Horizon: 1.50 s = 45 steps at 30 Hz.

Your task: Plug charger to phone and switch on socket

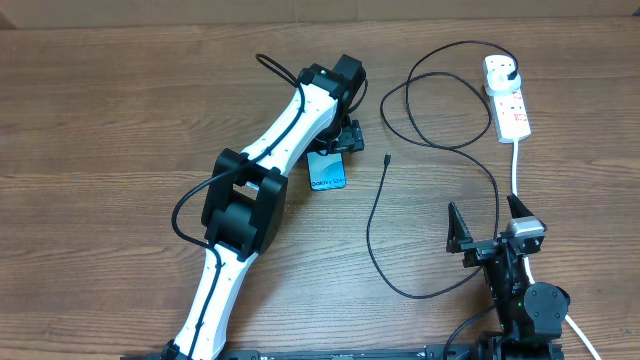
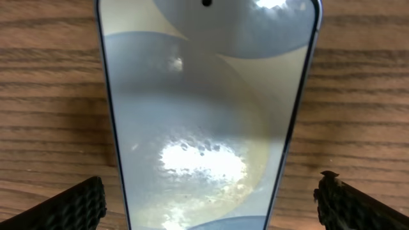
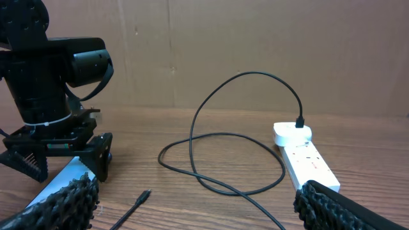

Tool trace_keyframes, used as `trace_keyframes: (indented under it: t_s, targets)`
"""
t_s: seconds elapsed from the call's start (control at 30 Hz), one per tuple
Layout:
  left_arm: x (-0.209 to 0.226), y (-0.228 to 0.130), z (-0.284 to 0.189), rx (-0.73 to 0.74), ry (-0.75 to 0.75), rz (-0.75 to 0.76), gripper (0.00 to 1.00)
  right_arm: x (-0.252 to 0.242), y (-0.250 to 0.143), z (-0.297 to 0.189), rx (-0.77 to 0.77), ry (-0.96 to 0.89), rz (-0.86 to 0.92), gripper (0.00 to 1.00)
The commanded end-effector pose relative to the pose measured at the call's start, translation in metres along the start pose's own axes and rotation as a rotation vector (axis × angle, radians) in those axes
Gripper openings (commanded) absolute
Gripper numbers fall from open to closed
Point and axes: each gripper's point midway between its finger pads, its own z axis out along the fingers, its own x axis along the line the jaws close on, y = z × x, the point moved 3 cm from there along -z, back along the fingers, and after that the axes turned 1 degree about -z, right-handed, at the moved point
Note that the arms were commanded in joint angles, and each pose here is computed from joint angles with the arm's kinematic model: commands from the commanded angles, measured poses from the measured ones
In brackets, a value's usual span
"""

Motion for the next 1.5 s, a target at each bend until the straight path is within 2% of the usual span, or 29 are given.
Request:
trace_keyframes:
  t_s: [0.0,0.53,0.87,1.07,1.47]
  targets:
    - [0.008,0.002,0.012,-0.002,0.047,-0.021,1.0,0.002,-0.001,0.0,-0.006,0.009,0.001,1.0]
    - [0.008,0.011,0.013,-0.045,0.047,-0.033,1.0,0.002,-0.001,0.0,-0.006,0.009,0.001,1.0]
    - [0.015,0.005,0.025,-0.015,0.059,-0.033,1.0,0.002,-0.001,0.0,-0.006,0.009,0.001,1.0]
    - [0.009,0.005,0.034,0.029,-0.03,-0.031,1.0,0.002,-0.001,0.0,-0.006,0.009,0.001,1.0]
    - [0.014,0.005,0.038,0.017,0.0,-0.03,0.99,0.002,-0.001,0.0,-0.006,0.009,0.001,1.0]
